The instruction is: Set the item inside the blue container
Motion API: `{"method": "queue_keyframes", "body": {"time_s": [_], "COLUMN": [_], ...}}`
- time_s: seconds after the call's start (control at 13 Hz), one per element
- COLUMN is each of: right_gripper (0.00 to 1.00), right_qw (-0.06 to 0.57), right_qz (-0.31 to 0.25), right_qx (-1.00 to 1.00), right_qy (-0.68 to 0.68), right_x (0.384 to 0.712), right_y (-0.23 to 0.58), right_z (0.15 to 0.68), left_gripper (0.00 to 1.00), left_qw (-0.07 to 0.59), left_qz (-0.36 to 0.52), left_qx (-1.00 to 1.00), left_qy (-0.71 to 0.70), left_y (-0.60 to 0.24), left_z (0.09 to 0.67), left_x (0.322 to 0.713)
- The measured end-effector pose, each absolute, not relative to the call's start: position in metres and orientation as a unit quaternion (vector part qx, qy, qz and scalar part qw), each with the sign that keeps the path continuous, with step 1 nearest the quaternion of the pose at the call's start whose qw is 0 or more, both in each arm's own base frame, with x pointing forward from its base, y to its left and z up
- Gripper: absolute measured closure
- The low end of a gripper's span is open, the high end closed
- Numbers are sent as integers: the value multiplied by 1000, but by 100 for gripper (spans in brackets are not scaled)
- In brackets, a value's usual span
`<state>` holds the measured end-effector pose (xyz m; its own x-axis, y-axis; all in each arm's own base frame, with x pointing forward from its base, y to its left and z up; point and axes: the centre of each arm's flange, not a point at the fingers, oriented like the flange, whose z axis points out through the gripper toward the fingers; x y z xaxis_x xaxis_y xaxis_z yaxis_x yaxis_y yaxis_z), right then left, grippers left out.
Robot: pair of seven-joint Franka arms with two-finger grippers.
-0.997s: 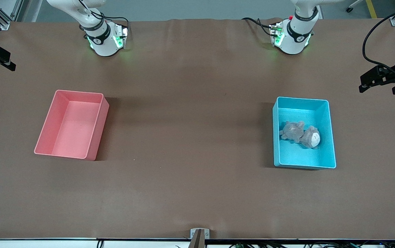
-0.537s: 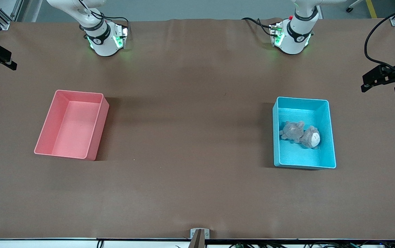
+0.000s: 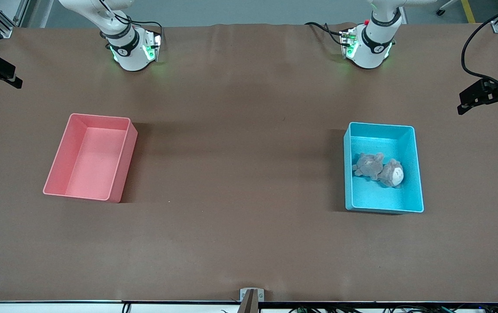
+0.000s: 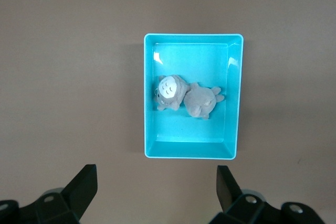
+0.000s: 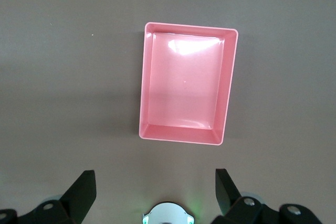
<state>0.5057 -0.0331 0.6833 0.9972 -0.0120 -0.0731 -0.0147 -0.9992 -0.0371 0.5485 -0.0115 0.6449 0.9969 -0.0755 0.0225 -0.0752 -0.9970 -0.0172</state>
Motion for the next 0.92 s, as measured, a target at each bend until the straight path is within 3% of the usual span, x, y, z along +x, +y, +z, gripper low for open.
{"method": "queue_keyframes", "body": {"time_s": [0.92], "right_gripper": [0], "right_qw": [19], "right_qz": [42], "right_qx": [-999], "right_qy": [7], "right_x": [506], "right_y": [-33], "right_z": [679], "left_gripper": [0], "left_qw": [7], "left_qz": [-20], "left_qx": [-1000], "left_qy": [-6], "left_y": [-13], "left_z": [646], "left_x": [551]}}
